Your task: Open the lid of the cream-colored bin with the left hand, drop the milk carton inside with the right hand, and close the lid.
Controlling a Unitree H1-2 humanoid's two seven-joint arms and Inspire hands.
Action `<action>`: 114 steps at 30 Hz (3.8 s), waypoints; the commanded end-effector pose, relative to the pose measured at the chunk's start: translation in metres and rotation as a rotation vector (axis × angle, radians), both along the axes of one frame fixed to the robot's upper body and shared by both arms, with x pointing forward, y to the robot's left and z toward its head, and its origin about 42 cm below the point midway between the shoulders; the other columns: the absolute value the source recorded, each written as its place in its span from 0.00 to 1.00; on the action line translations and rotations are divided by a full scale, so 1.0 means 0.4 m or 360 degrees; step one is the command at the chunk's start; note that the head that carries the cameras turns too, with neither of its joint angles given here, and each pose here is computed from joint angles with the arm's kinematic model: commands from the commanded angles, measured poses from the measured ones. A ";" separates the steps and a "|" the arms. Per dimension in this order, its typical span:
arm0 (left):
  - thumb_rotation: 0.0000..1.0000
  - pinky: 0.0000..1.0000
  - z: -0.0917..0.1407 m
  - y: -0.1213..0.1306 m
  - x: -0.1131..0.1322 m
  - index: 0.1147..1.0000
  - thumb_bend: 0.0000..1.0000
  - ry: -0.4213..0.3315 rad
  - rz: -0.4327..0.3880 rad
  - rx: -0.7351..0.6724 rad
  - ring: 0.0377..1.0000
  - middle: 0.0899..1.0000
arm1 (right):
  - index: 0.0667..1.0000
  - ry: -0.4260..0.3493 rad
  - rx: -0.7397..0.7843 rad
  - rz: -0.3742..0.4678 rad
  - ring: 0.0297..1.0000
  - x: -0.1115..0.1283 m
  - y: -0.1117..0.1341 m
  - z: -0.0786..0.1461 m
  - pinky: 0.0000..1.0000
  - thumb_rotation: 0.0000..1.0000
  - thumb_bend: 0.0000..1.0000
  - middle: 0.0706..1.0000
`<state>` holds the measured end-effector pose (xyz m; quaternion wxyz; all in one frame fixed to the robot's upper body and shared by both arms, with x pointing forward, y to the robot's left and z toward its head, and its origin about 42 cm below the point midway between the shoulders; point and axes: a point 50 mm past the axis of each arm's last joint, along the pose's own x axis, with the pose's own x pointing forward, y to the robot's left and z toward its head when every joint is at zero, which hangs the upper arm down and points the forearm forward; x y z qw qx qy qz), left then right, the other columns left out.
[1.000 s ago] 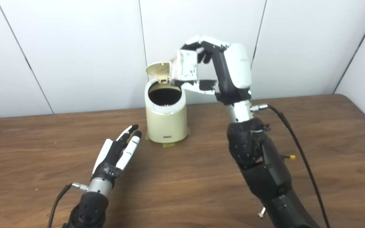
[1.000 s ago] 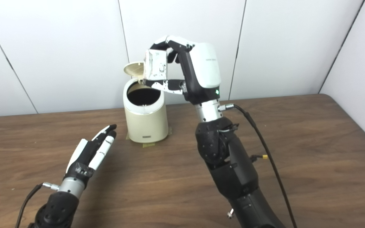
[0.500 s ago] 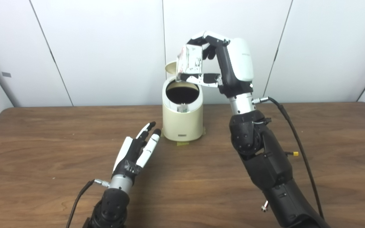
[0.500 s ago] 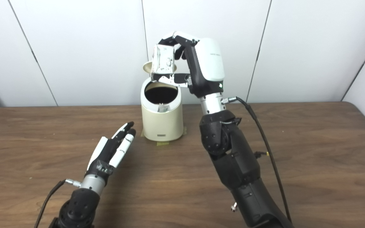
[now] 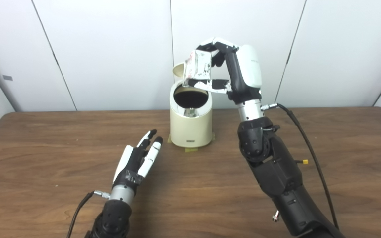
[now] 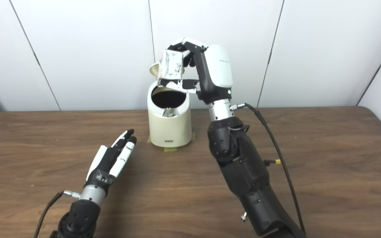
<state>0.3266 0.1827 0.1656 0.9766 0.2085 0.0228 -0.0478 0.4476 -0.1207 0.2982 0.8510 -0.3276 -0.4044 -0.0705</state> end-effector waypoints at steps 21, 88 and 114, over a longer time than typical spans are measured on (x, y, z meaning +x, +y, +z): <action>1.00 0.92 0.046 -0.012 0.022 0.96 0.49 -0.0154 -0.0026 0.0039 0.98 0.98 | 0.47 -0.0226 -0.0026 0.0009 0.37 -0.046 -0.007 0.073 0.31 0.00 0.50 0.48; 0.97 0.88 0.058 -0.031 0.025 0.95 0.48 -0.0149 -0.0053 0.0029 0.96 0.97 | 0.48 0.0108 0.0008 -0.0003 0.36 0.056 0.009 -0.043 0.31 0.00 0.50 0.47; 0.95 0.92 0.061 -0.022 0.019 0.97 0.47 -0.0176 -0.0046 0.0012 0.98 0.98 | 0.86 0.0417 -0.0286 -0.0109 0.89 0.034 0.026 -0.018 0.79 0.37 1.00 0.90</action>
